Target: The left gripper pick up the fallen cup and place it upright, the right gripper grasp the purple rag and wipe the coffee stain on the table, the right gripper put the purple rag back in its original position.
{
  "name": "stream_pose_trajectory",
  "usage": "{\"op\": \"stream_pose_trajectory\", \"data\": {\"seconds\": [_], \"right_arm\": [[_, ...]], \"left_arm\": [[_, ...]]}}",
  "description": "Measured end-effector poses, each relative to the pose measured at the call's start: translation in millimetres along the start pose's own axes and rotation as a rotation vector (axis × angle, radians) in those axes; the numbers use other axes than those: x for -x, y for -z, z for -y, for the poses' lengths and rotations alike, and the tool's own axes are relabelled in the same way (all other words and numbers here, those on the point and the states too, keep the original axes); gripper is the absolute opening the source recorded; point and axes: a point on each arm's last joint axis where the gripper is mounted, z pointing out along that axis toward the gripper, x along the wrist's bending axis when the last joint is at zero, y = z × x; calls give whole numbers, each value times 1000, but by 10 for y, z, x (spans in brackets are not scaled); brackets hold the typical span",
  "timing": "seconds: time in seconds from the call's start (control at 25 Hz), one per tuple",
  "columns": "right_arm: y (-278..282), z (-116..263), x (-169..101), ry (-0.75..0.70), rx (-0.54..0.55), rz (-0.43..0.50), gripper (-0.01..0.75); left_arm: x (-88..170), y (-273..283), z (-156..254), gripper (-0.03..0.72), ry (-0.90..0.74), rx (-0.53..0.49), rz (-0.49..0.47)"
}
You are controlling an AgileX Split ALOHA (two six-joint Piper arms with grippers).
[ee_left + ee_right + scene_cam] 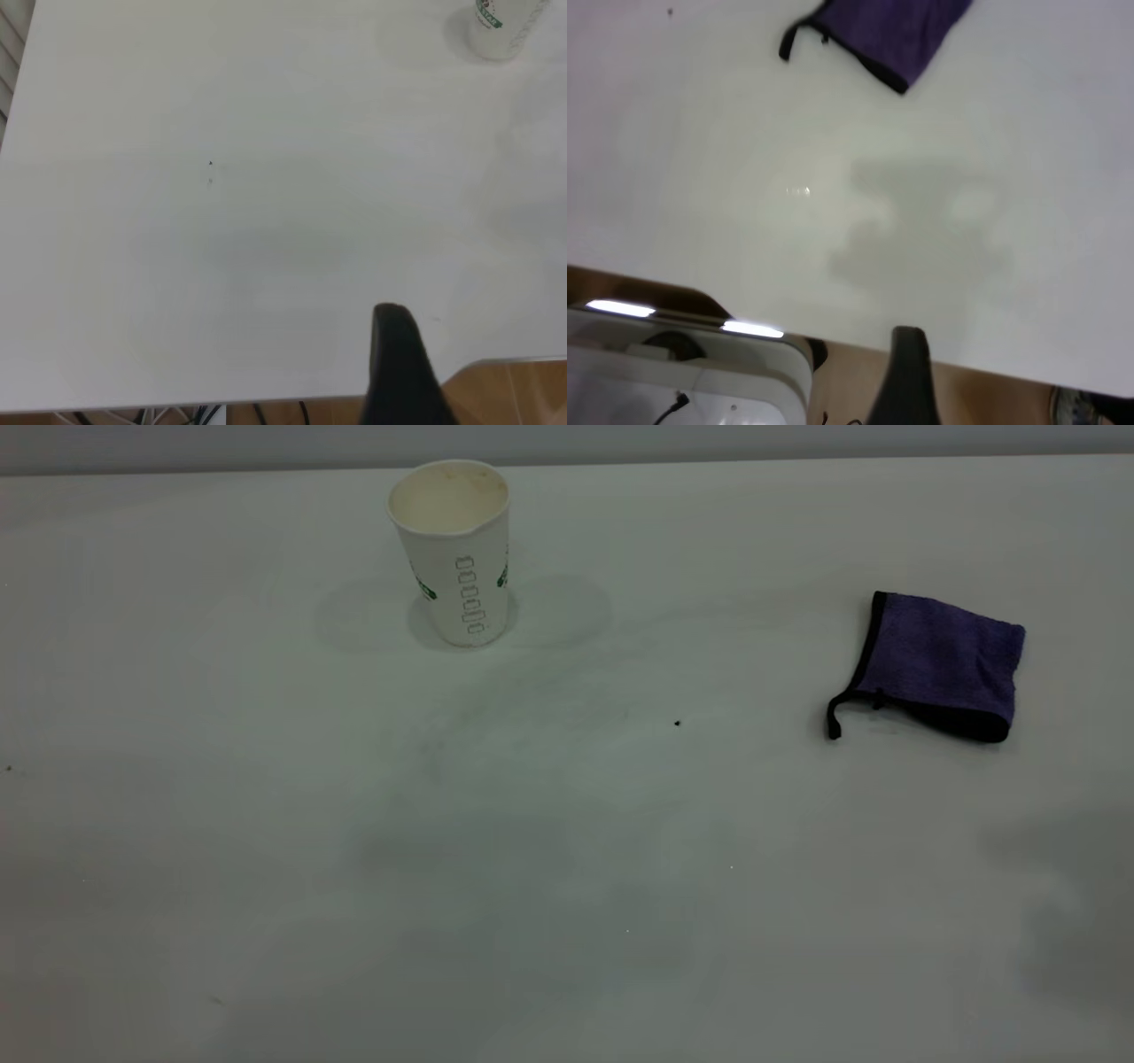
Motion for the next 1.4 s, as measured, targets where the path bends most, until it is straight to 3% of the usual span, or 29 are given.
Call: {"op": "stream_pose_trajectory", "data": {"seconds": [0.28, 0.6, 1.04, 1.4], "right_arm": [[266, 858, -82, 8, 160, 33, 685], [-32, 1544, -138, 0, 311, 59, 664], [-68, 1944, -217, -81, 488, 62, 644], [-36, 2033, -235, -82, 558, 66, 628]], "left_arm": [[0, 0, 0, 513, 0, 0, 0], [0, 0, 0, 513, 0, 0, 0], [0, 0, 0, 513, 0, 0, 0], [0, 0, 0, 513, 0, 0, 0]]}}
